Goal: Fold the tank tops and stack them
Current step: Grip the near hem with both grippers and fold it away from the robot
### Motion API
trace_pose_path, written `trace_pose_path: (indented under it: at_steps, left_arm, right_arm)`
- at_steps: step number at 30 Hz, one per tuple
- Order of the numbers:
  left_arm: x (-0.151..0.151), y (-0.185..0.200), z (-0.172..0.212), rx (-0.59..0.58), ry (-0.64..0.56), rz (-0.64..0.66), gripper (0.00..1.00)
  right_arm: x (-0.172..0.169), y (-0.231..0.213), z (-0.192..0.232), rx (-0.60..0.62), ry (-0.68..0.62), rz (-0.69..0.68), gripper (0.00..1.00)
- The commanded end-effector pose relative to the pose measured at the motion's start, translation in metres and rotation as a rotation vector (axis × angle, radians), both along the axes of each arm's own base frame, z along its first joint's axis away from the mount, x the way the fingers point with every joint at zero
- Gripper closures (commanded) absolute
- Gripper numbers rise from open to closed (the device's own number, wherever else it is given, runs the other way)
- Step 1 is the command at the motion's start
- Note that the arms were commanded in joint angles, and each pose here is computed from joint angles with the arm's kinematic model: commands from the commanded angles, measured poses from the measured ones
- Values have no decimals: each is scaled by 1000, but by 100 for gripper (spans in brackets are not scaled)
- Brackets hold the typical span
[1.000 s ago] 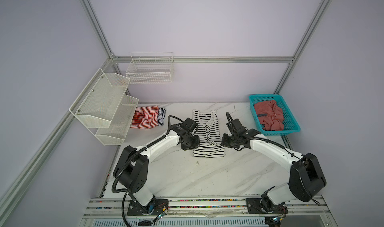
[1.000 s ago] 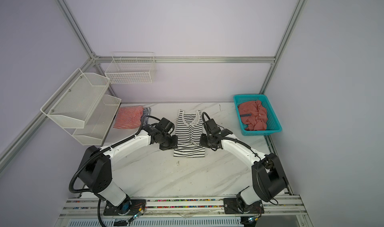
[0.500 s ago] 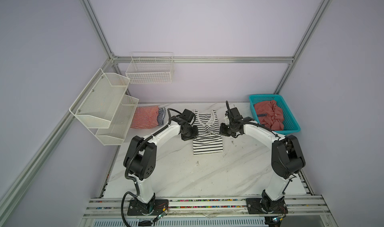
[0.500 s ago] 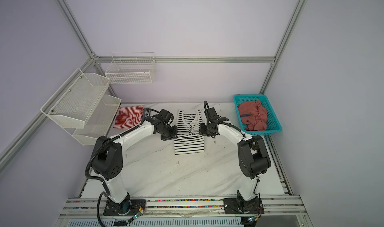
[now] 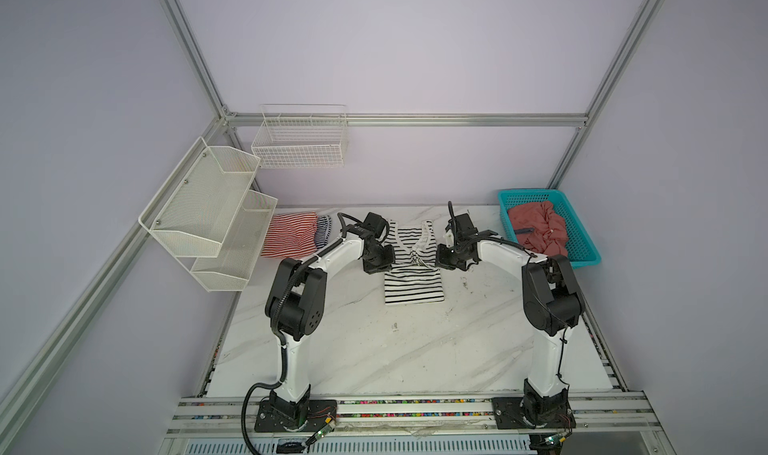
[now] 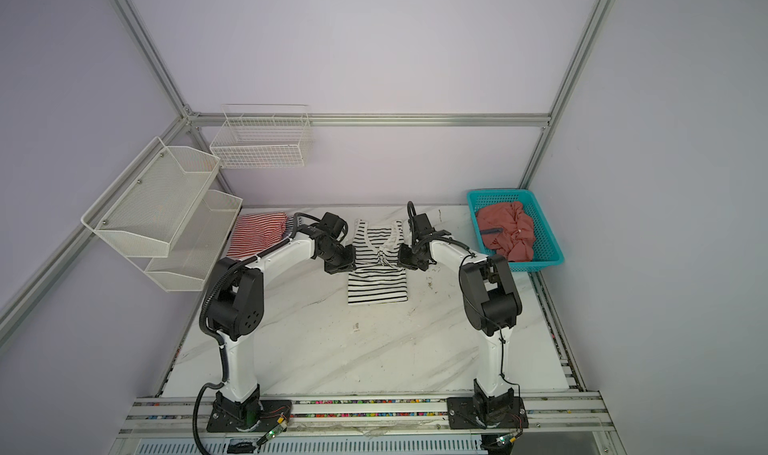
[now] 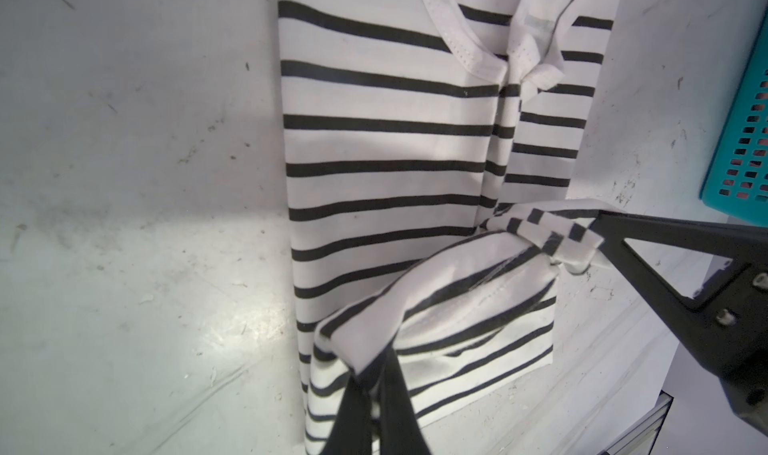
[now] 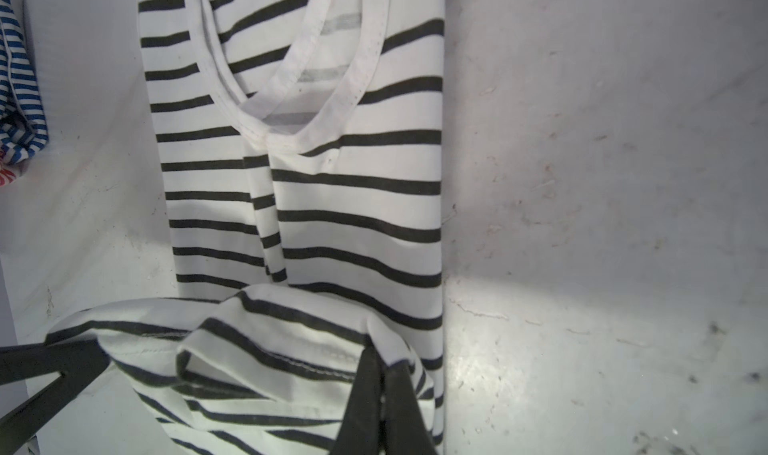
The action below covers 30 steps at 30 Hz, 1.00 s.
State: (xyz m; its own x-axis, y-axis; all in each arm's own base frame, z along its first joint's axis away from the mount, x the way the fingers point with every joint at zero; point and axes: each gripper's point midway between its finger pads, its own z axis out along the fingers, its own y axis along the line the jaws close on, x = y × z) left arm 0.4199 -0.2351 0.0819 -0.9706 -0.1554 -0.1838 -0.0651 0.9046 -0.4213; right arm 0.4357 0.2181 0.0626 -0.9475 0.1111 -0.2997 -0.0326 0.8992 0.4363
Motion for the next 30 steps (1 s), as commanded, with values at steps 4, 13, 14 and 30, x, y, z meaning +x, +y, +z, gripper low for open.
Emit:
trace_pose_path:
  at_steps: [4,13,14,30]
  left_arm:
    - [40,-6,32,-56,-108,-5,100]
    - [55,-9,36,-81,-124,0,81]
    - [57,-9,38,-83,-130,3,75]
    - [102,-11,37,-170,-151,59,66]
  right_arm:
    - [19,1,7,30,-42,4,100]
    - [27,2,5,52,-40,-3,92]
    - [27,2,5,53,-41,-7,91]
    - [59,-13,23,163,-83,-92,63]
